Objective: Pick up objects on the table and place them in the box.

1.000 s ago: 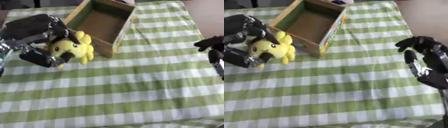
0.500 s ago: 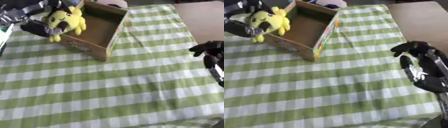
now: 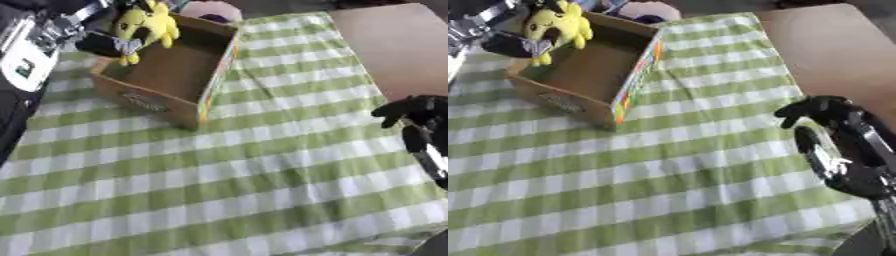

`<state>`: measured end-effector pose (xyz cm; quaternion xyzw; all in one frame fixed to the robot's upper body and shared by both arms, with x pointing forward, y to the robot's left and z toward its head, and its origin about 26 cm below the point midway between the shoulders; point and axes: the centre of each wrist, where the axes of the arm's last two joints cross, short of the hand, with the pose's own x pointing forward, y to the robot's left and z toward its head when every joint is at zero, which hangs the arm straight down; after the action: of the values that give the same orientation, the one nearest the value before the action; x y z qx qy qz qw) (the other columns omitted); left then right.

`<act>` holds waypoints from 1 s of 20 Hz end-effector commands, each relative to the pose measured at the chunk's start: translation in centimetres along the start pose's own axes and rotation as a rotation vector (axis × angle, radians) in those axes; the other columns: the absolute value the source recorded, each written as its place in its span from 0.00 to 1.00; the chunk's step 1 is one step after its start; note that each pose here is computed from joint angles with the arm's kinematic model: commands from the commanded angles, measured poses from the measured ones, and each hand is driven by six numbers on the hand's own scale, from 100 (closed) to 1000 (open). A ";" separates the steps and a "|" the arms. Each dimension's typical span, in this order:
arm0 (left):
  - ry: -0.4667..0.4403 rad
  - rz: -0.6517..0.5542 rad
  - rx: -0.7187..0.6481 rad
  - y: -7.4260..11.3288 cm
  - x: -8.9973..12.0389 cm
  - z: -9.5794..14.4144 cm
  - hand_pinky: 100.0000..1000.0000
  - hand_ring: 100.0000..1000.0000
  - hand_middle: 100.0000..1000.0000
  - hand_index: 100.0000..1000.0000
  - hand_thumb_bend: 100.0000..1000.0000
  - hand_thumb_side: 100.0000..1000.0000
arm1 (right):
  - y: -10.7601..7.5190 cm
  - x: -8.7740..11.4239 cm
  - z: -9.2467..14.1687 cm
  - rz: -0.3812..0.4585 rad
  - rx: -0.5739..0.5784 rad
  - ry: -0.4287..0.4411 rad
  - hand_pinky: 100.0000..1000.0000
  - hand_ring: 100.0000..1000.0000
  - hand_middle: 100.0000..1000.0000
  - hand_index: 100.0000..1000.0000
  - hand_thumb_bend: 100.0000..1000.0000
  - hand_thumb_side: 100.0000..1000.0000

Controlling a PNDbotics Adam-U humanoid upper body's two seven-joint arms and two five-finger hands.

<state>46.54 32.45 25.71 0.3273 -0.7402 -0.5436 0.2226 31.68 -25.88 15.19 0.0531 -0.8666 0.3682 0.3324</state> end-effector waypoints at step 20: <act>-0.033 -0.337 0.068 -0.6 -0.6 0.3 0.71 0.71 0.73 0.82 0.31 0.37 | 0.0 0.3 -0.8 -0.012 0.013 -0.033 0.76 0.70 0.48 0.71 0.00 0.48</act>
<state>47.05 32.49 23.80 0.4335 -0.6988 -0.5567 0.1178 31.93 -25.14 15.22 0.0684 -0.8668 0.3682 0.3292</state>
